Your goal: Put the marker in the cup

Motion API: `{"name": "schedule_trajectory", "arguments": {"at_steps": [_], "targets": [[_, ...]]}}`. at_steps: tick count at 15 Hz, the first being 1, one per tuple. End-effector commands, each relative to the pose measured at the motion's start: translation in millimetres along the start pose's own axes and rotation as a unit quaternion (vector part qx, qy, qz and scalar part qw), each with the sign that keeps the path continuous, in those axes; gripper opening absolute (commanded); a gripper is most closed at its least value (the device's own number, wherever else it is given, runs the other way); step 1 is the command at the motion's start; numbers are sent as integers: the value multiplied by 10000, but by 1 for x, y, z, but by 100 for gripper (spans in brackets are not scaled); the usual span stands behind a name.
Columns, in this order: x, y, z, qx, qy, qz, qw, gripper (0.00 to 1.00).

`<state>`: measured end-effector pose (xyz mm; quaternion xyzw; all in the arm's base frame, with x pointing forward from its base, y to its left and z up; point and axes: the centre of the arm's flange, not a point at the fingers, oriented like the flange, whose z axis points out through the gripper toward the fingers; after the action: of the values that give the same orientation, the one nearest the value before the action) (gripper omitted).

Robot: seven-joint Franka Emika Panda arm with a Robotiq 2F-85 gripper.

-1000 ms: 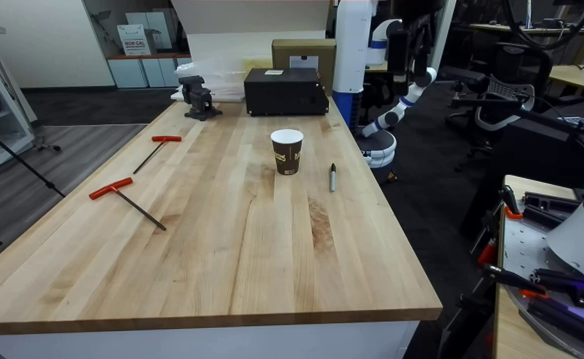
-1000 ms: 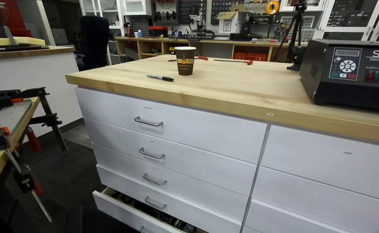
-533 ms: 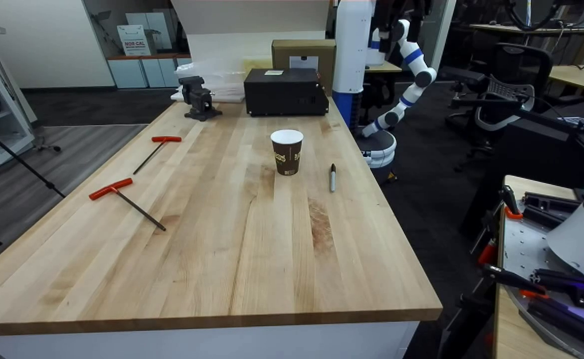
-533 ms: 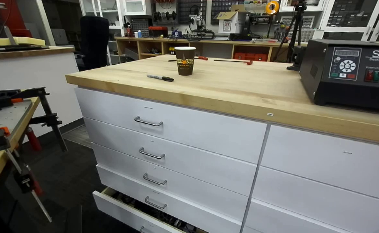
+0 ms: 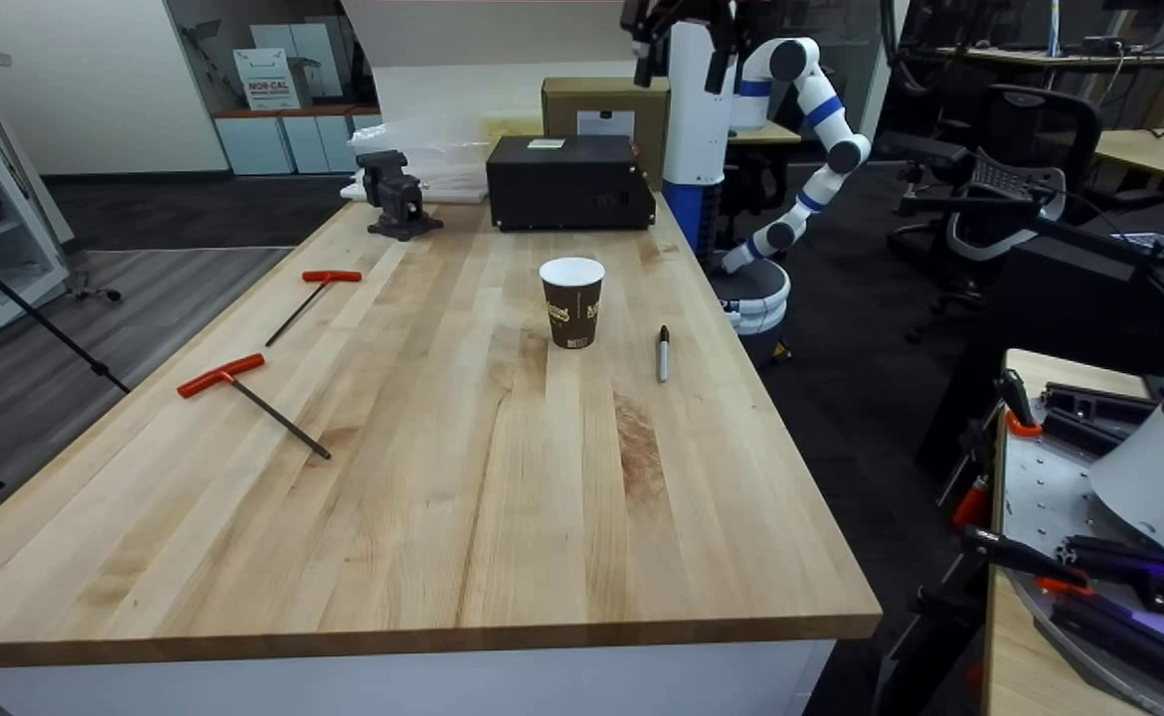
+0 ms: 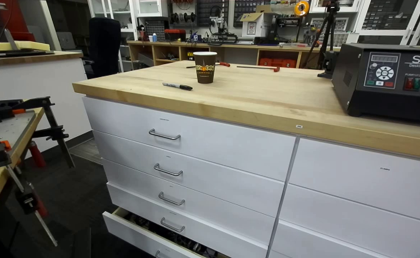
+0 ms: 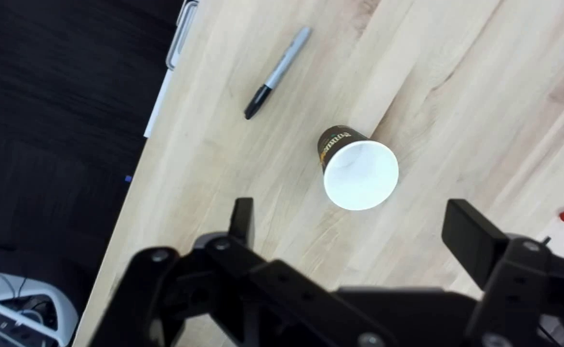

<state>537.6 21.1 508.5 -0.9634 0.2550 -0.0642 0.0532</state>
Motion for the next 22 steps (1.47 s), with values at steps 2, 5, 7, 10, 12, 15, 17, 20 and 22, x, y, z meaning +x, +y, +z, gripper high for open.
{"name": "schedule_trajectory", "arguments": {"at_steps": [2,5,7,10,12,15,17,20,22], "targets": [[65,-18,49,64,-228,948,9952,100],[84,-6,77,-140,-232,1604,9867,100],[89,-2,88,-219,-279,1944,9803,100],[81,3,97,-288,-335,2244,9735,100],[71,1,100,-290,-294,2363,9708,100],[56,-7,104,-266,-119,2517,9674,100],[46,-11,110,-195,-24,2672,9634,100],[60,-19,119,-189,-109,2547,9668,100],[53,-21,120,-183,-21,2577,9660,100]]}}
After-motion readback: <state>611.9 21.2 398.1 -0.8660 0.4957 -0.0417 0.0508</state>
